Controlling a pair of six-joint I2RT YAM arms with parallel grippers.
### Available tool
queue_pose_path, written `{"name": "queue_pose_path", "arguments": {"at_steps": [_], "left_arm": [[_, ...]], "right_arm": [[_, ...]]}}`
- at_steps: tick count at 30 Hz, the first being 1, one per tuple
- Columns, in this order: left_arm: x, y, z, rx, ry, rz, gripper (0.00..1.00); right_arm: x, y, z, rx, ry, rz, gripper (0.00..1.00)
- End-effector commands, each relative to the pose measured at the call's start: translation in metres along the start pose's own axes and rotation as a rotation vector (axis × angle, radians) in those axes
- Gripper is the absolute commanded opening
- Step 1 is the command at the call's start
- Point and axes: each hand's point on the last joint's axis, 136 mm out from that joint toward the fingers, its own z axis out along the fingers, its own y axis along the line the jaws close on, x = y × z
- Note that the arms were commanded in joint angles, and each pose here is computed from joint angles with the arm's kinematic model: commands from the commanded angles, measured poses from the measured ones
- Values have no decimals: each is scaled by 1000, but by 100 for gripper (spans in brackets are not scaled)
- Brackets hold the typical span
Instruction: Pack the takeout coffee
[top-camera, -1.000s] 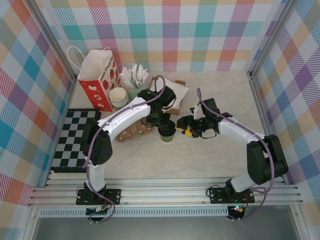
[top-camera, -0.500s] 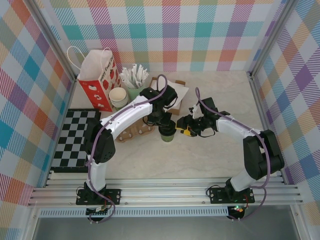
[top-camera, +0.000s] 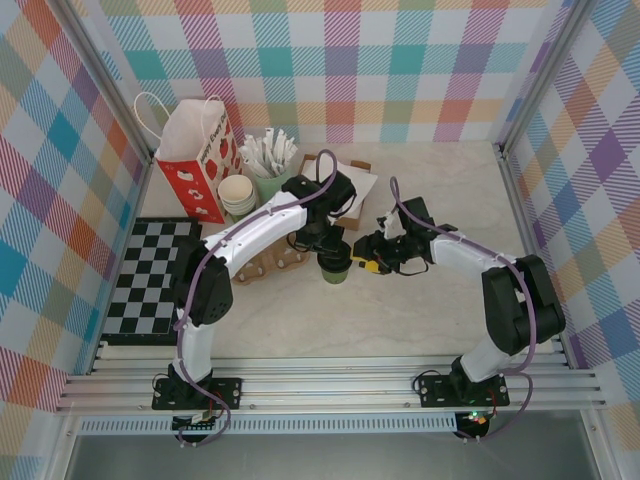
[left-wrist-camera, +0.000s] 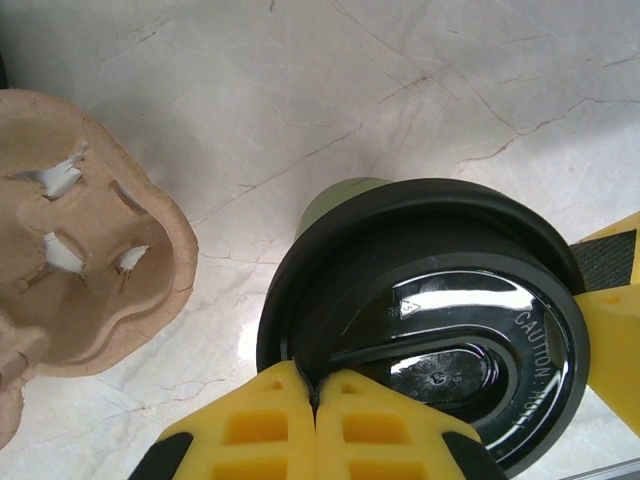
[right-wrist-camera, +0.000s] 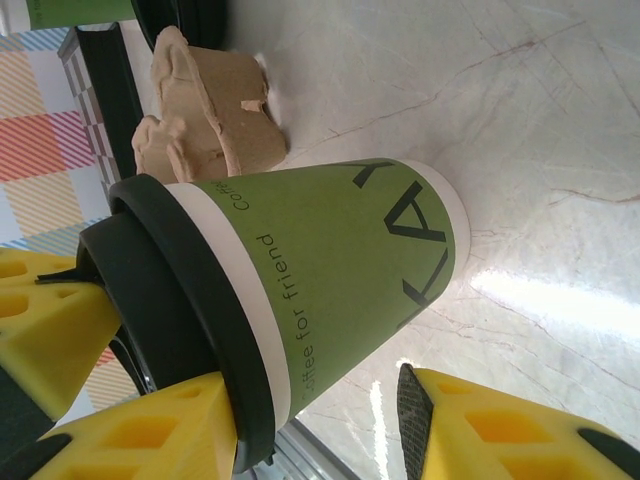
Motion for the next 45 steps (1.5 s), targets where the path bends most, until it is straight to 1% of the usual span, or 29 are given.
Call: {"name": "queue_pose_path", "arguments": {"at_steps": [1, 4, 6, 10, 12, 13, 15, 17, 19, 21, 26, 29, 33, 36, 39, 42, 45], "left_arm": [[52, 19, 70, -83, 257, 17, 0], [58, 22, 78, -93, 288, 27, 0], [53, 19, 75, -78, 277, 50, 0], [24, -1, 42, 9, 146, 139, 0], [13, -11, 27, 49, 93, 206, 0], [10, -14, 23, 62, 85, 234, 0], [8, -22, 18, 95, 92, 296, 0], [6, -26, 16, 112, 103, 338, 0], [1, -29, 13, 113, 100, 365, 0], [-3, -33, 8, 127, 86, 384, 0], [-7, -40, 3, 161, 63, 394, 0], [-6, -39, 6, 154, 71, 391, 0], [-5, -38, 11, 150, 74, 380, 0], [-1, -39, 17, 165, 89, 362, 0], [9, -40, 30, 181, 121, 346, 0], [22, -38, 45, 194, 164, 322, 0], [29, -34, 54, 187, 179, 305, 0]], "right_arm": [[25, -71, 14, 216, 39, 164, 46], [23, -62, 10, 195, 29, 155, 47], [17, -43, 5, 138, 11, 131, 49], [1, 0, -13, 13, -57, 80, 60], [-5, 17, -25, -43, -86, 57, 63], [-7, 22, -28, -66, -88, 48, 64], [-8, 28, -32, -102, -78, 27, 67], [-9, 24, -34, -115, -58, 30, 70], [-11, 18, -35, -122, -44, 45, 70], [-12, 14, -37, -118, -39, 44, 68], [-14, 2, -33, -70, -27, 39, 55], [-15, -5, -28, -56, -20, 53, 49], [-12, -11, -22, -58, 7, 66, 46], [-8, -29, -14, -15, 20, 99, 42], [1, -50, -6, 24, 39, 145, 40], [9, -66, -3, 72, 48, 170, 40], [15, -73, -2, 92, 70, 186, 40]]}}
